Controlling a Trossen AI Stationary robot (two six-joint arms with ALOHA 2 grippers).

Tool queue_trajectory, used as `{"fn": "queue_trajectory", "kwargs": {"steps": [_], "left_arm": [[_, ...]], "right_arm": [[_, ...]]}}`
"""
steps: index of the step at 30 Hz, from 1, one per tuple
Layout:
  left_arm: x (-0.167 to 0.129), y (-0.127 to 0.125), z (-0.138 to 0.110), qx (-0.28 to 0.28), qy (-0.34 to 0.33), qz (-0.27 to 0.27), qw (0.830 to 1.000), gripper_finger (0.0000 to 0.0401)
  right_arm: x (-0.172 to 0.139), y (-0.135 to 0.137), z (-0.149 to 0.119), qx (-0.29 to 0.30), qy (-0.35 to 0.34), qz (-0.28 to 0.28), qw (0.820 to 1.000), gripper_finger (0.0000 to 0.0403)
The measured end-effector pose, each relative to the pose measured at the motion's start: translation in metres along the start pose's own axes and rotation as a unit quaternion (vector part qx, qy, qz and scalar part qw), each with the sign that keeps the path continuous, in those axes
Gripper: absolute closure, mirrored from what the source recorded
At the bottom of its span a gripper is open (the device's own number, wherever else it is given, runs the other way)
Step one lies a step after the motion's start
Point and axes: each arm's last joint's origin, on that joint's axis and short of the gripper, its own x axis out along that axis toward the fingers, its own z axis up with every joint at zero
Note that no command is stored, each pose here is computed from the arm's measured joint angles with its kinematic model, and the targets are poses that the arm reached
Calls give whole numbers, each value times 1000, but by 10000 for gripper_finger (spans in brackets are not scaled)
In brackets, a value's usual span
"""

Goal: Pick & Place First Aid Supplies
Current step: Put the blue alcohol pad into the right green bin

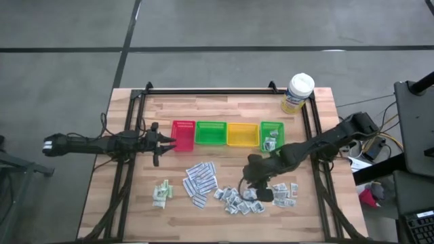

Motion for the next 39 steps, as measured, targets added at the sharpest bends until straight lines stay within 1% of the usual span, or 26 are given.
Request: {"fn": "queue_trajectory", "kwargs": {"steps": [2,6,18,24,30,34,39], "left_arm": [[0,0,0,0,1,0,1000,288],[0,0,-1,0,3,0,1000,288],[1,0,-1,1,7,1,1000,288],[1,0,-1,2,7,1,1000,288],[1,0,-1,1,7,1,1000,288],[1,0,-1,2,7,1,1000,288],[1,0,-1,2,7,1,1000,288]], "right_arm": [[8,-2,-4,14,29,-11,999,330],[23,-6,-9,20,66,-26,997,328],[51,-13,-17,20,120,-50,991,305],[60,-15,-20,23,133,-58,989,300],[73,-19,-24,26,152,-72,985,307],[82,-22,-27,26,163,-90,982,309],[84,-24,-29,21,170,-119,978,312]]}}
